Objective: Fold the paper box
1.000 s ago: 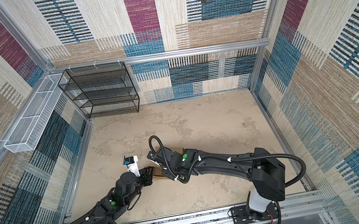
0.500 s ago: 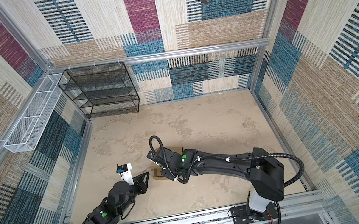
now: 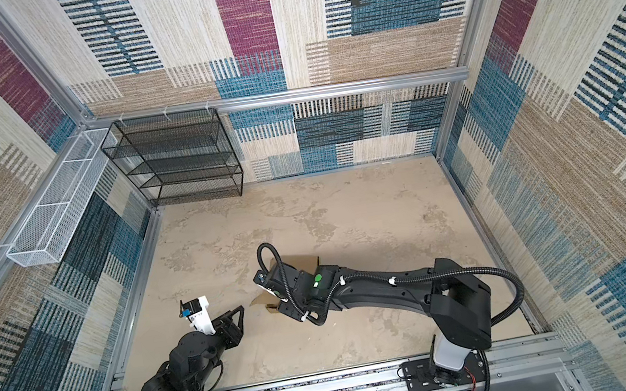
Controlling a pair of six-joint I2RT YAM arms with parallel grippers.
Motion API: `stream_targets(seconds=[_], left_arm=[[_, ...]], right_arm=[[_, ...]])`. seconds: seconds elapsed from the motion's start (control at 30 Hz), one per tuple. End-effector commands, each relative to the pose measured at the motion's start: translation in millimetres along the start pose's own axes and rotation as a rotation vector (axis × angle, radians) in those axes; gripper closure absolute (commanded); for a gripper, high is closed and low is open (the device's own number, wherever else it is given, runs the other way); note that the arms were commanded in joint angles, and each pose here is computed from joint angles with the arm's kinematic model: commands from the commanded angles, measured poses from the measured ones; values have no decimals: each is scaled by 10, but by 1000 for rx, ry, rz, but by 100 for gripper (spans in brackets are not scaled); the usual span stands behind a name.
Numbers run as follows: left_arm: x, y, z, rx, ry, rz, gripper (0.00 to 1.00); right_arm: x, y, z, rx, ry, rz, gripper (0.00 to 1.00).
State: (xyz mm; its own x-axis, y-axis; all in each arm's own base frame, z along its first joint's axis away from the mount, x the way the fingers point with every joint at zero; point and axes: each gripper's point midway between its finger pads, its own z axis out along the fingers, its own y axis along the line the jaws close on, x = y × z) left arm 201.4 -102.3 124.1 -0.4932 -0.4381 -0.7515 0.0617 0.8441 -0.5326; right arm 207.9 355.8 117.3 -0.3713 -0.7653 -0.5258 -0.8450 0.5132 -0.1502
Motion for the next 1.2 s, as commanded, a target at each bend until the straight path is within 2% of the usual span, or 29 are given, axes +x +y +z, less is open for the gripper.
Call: stream_targets(seconds=[0.0,0.47,0.8,0.93,1.17], left_arm=[[-28,145,-55,-76,-8,34,49],[-157,-111,88,-40,-14,80,49],[-151,-220,226,-39,18,119,47],[-191,-228,242,-46,22,132,46],[-234,-244,384,-52,96,121,45]], right_arm=[[-9,113,32,-56,-23,31,41],[203,180,356,-59,1,72,36],[372,172,501,-39,20,63,24],[279,129,388,-28,-5,68,19],[-20,88,-83,-57,-126,101,18]])
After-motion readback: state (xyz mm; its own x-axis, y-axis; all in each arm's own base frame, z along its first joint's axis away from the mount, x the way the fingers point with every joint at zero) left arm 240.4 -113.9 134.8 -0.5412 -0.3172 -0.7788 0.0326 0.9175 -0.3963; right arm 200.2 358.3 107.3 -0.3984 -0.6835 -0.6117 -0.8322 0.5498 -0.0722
